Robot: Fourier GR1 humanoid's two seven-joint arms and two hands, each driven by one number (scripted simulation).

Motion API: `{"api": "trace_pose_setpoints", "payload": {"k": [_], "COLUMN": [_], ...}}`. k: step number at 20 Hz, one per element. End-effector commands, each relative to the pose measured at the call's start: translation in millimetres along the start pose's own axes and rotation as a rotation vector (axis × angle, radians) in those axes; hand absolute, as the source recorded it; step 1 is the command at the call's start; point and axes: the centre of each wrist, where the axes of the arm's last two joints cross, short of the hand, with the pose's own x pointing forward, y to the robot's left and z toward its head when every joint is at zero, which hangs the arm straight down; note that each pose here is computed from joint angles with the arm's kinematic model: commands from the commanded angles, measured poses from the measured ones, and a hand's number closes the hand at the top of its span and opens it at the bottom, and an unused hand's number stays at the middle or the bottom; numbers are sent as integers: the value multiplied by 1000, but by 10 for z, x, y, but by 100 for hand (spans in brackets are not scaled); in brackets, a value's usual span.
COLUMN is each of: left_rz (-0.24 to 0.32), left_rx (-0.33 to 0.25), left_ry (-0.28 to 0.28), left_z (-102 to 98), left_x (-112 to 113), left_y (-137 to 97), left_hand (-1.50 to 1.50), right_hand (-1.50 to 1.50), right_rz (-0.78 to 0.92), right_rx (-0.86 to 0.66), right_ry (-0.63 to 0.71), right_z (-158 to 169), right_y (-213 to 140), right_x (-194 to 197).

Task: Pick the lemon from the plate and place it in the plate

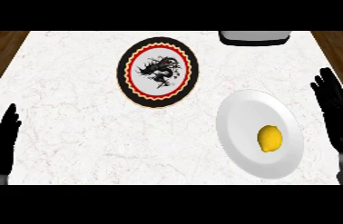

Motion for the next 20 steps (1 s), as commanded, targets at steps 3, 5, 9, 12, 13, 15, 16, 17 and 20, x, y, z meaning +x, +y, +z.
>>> {"api": "trace_pose_setpoints", "payload": {"k": [3,5,9,12,13,15,16,17,20], "left_rz": [-55,-85,-74,-75,-73,-75,-82,-69,-59], "left_rx": [-78,-128,-199,-221,-229,-245,-253,-248,-266], "left_ry": [-175,-285,-317,-329,-348,-349,-351,-345,-383], "left_z": [28,55,138,179,168,176,240,176,198], "left_x": [127,211,190,110,205,101,71,120,21], "left_y": [-134,-146,-245,-264,-268,-275,-328,-287,-293], "left_hand": [0,0,0,0,0,0,0,0,0], "right_hand": [-150,-150,-150,-150,-150,-150,-150,-150,-150], "right_rz": [-284,-439,-64,-105,-90,-120,-95,-88,-111], "right_rx": [-321,-506,-959,-1135,-1200,-1240,-1245,-1227,-1094], "right_ry": [-113,-169,-163,-239,-268,-310,-319,-334,-258], "right_z": [-21,-54,129,279,289,392,536,663,1012], "right_y": [112,171,-133,357,469,771,819,933,1319], "right_x": [217,298,-62,-39,-24,112,109,153,175]}}
